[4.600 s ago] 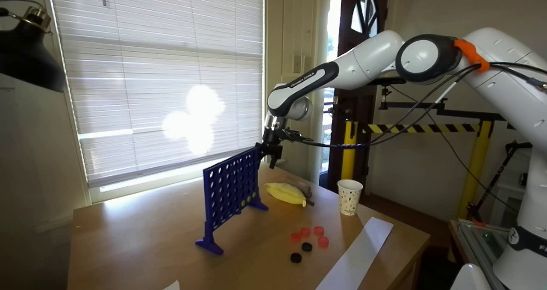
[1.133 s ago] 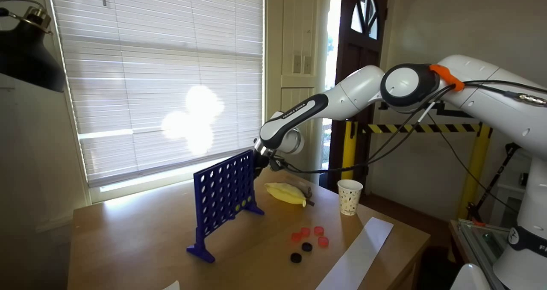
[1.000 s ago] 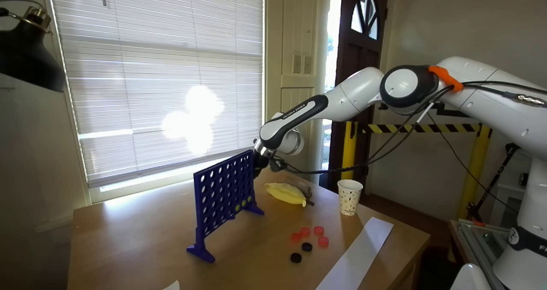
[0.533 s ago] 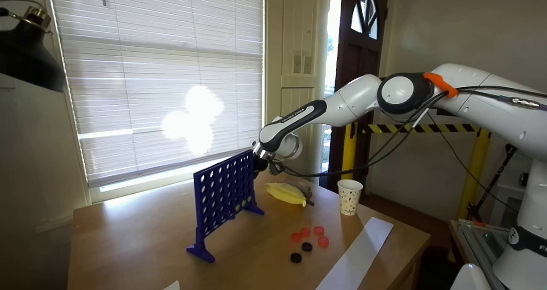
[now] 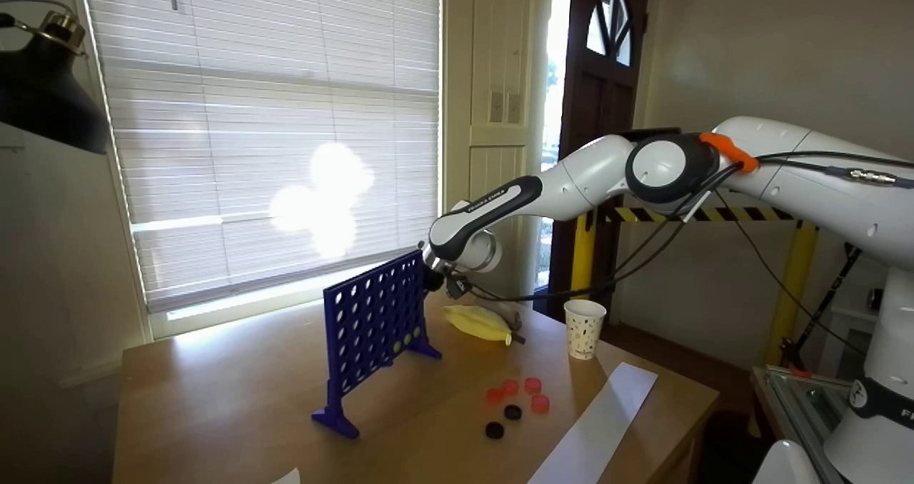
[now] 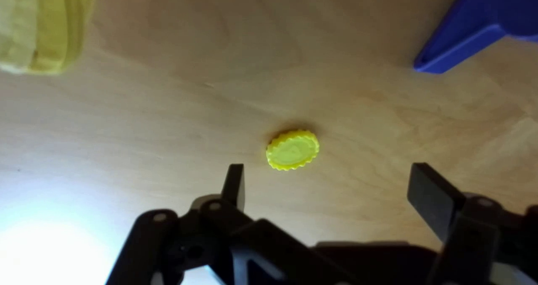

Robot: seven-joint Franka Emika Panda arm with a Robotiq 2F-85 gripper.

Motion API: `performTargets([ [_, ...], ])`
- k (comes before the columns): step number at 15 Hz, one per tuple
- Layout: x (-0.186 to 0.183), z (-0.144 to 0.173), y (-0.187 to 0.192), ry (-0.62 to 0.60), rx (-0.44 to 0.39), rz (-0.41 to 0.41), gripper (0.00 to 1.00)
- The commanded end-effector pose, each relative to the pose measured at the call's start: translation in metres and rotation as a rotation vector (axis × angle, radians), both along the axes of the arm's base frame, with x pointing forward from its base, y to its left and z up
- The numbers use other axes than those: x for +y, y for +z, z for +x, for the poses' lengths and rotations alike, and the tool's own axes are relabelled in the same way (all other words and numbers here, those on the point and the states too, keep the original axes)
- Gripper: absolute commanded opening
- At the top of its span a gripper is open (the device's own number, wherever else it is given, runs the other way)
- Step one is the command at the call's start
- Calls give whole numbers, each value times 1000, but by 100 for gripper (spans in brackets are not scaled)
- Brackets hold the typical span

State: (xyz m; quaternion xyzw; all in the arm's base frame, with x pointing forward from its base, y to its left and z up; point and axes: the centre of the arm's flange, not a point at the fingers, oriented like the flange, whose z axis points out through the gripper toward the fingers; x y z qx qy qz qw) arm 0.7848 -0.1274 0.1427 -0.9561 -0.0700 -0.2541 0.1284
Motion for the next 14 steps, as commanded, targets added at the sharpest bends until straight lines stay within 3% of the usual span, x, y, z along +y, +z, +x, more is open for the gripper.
performTargets([
  [1, 0, 19, -12, 5, -49, -15, 100],
  [5, 2, 22, -17, 6, -68, -29, 98],
  [6, 2, 23, -19, 6, -66, -33, 73],
  [8, 2, 23, -21, 7, -65, -35, 67],
  [14, -3, 25, -21, 2, -70, -46, 24],
])
